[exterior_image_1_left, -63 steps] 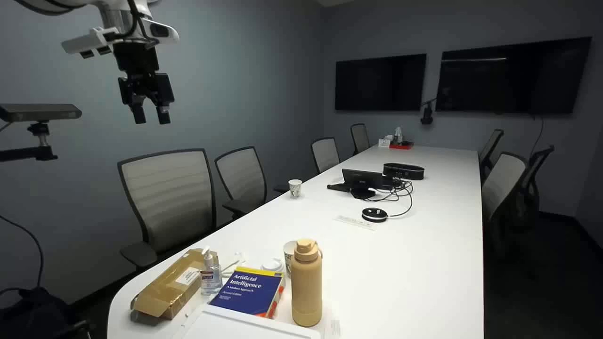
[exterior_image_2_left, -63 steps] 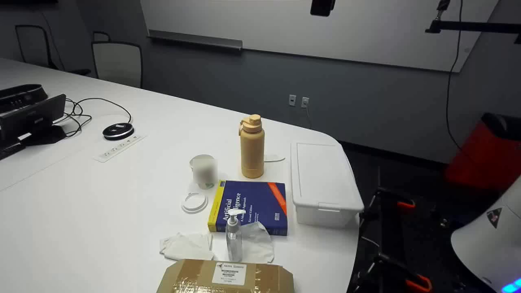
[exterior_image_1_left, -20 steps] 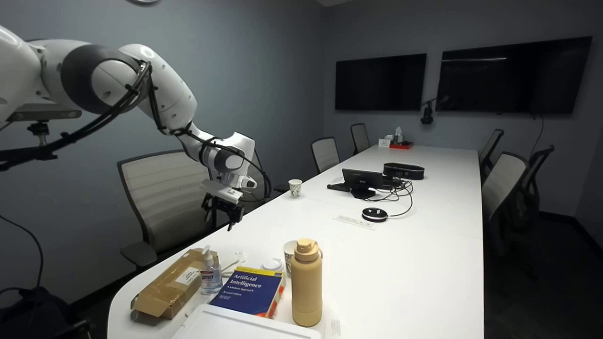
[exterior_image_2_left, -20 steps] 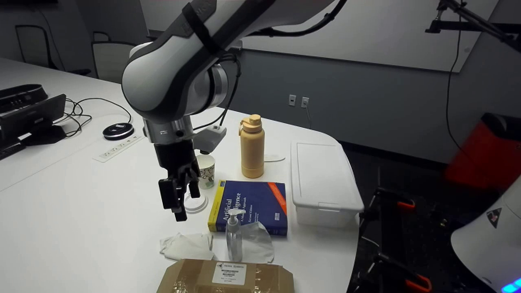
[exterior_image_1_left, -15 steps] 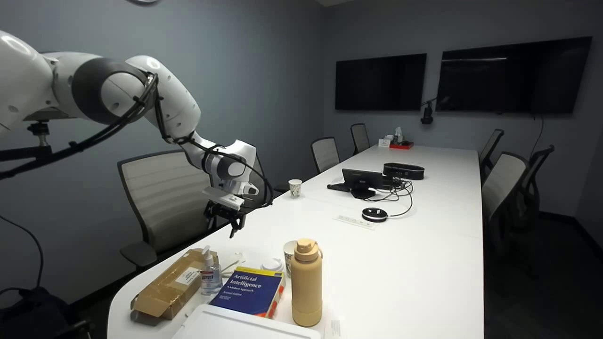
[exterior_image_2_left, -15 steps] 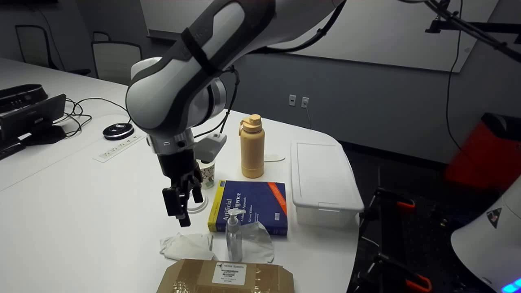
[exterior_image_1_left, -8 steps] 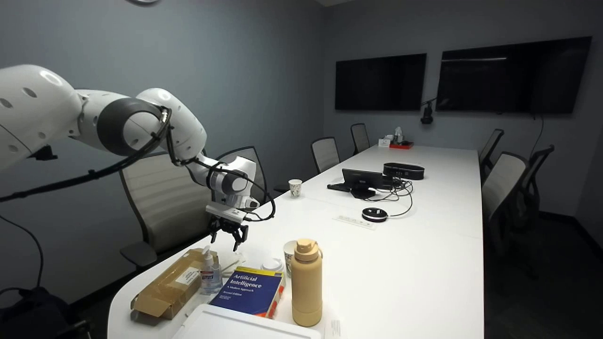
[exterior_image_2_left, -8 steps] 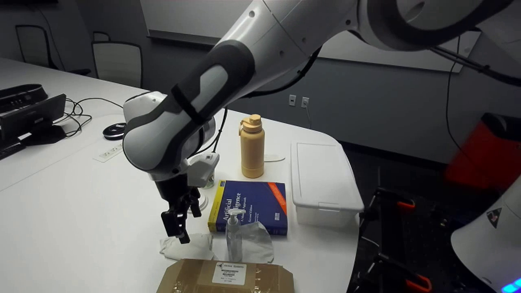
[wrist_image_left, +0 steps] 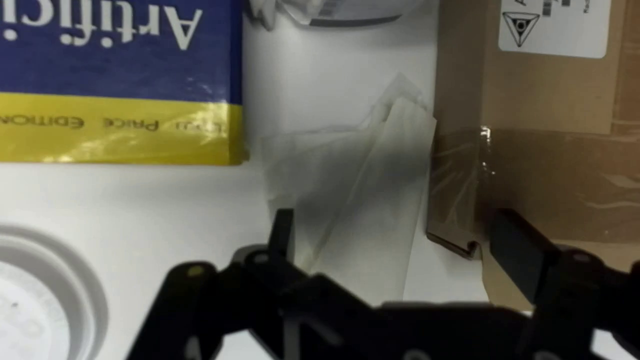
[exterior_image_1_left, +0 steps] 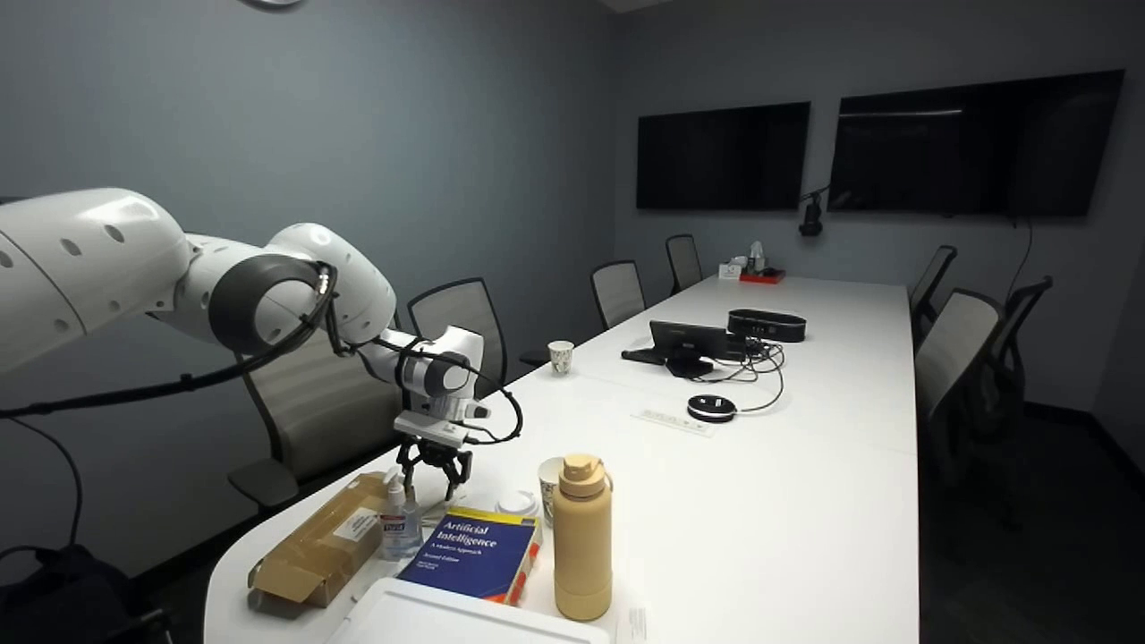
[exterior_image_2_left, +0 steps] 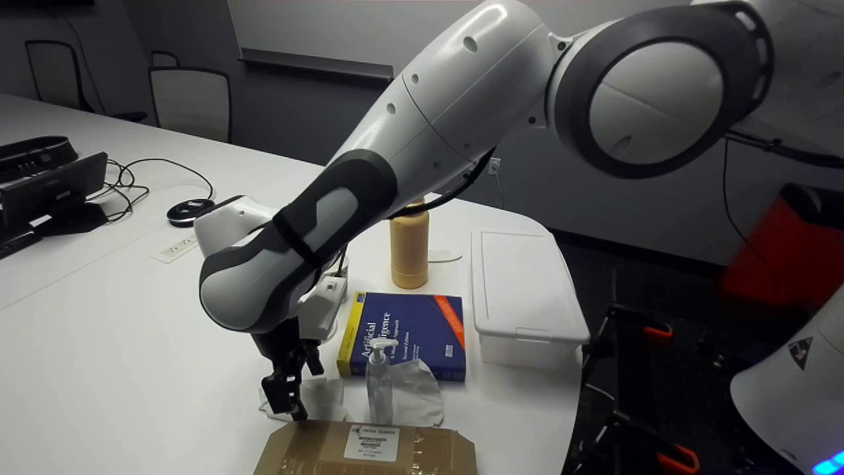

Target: Use the white napkin to wipe the top of the beige bottle.

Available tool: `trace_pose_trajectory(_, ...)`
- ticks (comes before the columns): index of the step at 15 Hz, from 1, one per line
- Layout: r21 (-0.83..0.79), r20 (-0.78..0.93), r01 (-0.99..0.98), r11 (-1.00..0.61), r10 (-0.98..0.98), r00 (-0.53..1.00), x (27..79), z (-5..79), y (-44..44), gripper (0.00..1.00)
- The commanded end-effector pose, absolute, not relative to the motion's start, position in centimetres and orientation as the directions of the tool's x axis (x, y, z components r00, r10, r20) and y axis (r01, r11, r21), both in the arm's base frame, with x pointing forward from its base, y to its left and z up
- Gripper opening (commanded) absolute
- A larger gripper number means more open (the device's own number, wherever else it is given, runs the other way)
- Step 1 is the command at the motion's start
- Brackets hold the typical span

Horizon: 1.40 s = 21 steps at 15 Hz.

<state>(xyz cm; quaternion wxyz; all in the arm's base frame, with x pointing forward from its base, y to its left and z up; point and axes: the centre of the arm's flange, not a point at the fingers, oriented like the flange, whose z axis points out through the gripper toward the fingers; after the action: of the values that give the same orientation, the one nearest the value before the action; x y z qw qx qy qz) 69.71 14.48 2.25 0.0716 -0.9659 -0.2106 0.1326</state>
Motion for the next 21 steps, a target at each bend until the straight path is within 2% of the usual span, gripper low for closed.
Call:
trace_pose_trajectory(1,-0.159,-0.246,0.382,-0.91,0.411,0.878,71.7,0.3,15.5,1.0)
trace_pose_trajectory(15,-0.154,-0.21,0.344,-0.926,0.371,0.905,72.0,1.5,13.7,1.0)
trace_pose_trajectory(21,-0.212,-0.193,0.324,-0.922,0.365,0.911,72.0,1.7,12.0,1.0)
